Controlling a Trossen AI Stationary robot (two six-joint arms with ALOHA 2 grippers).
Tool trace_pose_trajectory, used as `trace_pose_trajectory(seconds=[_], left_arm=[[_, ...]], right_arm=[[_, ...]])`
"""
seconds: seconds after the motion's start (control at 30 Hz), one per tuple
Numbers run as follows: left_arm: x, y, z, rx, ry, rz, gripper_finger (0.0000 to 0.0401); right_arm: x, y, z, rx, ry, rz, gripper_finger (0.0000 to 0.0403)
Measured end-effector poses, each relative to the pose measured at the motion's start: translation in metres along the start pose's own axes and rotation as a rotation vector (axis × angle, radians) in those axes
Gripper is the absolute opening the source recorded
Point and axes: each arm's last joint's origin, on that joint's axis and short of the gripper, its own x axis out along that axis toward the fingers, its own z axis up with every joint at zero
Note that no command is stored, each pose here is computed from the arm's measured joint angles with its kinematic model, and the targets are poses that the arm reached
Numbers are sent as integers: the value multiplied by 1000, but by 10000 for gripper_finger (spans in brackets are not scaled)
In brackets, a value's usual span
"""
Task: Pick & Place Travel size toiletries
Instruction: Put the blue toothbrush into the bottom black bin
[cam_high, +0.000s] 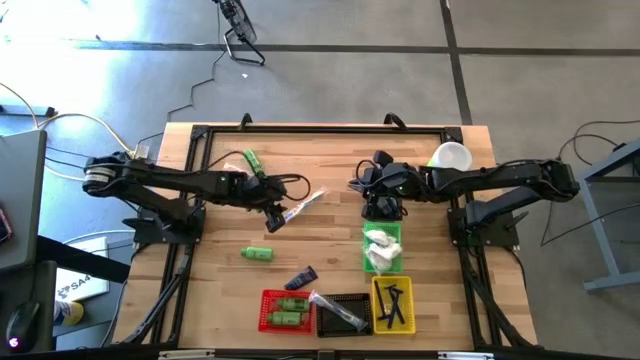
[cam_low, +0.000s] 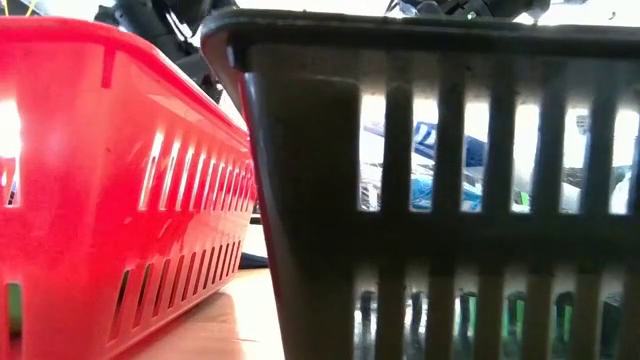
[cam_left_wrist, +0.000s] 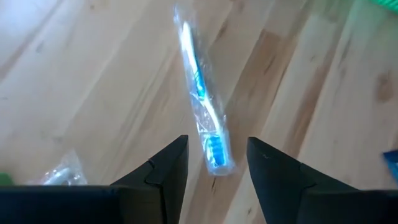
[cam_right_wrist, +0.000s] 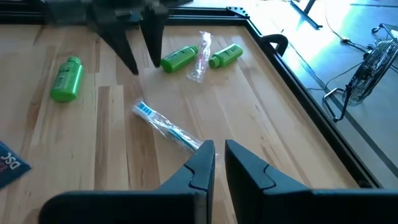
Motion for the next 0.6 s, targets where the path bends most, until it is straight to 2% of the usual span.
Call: trace_pose_trajectory(seconds=[0.3,0.6], left_arm=[[45,-6,-7,15,85,36,159],[70,-9,-14,23,129,45,159]], right_arm=[[0,0,0,7,0,1,29],[0,0,0,7,-1,1,29]])
